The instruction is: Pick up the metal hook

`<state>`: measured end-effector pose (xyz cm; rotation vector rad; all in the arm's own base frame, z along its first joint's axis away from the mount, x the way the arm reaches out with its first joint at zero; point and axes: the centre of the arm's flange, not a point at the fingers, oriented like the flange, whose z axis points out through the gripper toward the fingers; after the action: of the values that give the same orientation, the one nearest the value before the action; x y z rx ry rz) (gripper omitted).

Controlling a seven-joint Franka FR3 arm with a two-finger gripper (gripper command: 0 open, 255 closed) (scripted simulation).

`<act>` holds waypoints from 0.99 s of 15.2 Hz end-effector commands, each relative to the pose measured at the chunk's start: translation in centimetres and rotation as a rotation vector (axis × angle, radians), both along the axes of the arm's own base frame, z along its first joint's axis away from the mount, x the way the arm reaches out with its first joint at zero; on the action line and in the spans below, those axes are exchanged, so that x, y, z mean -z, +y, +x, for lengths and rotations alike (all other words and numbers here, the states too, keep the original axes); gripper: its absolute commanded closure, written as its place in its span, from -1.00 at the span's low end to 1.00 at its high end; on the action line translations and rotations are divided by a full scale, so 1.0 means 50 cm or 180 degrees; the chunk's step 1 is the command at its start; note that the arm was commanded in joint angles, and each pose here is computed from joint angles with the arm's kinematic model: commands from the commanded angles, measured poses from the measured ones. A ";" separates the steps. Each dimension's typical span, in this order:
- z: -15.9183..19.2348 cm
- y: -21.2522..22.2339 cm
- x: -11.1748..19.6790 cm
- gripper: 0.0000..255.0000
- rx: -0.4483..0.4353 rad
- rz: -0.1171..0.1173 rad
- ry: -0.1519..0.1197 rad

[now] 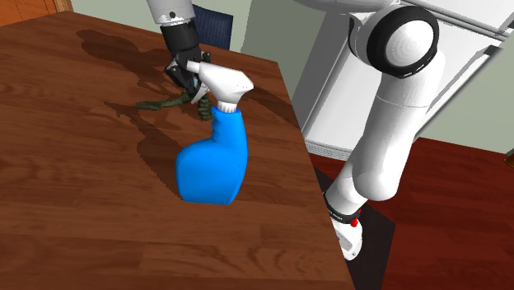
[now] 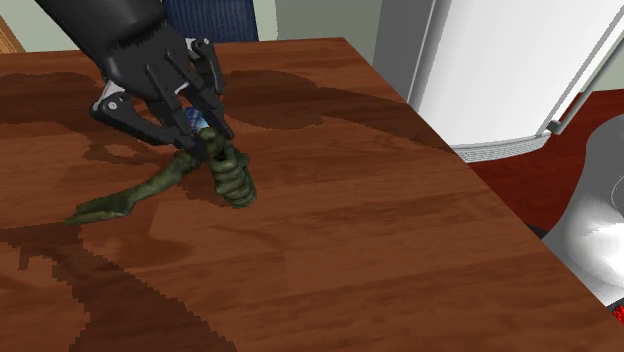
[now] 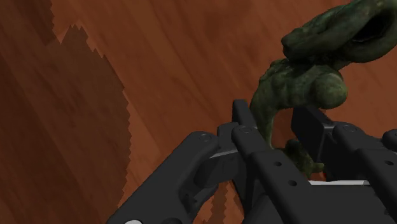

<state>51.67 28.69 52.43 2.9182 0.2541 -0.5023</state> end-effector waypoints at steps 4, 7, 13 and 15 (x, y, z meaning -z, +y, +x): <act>0.000 0.000 0.001 1.00 -0.0001 0.0001 0.0000; 0.000 0.000 0.001 1.00 -0.0001 0.0001 0.0000; 0.000 -0.001 -0.051 1.00 -0.0001 0.0001 0.0000; 0.000 -0.001 -0.072 1.00 -0.0001 0.0001 0.0000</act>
<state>51.70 28.68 55.31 2.9184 0.2544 -0.5021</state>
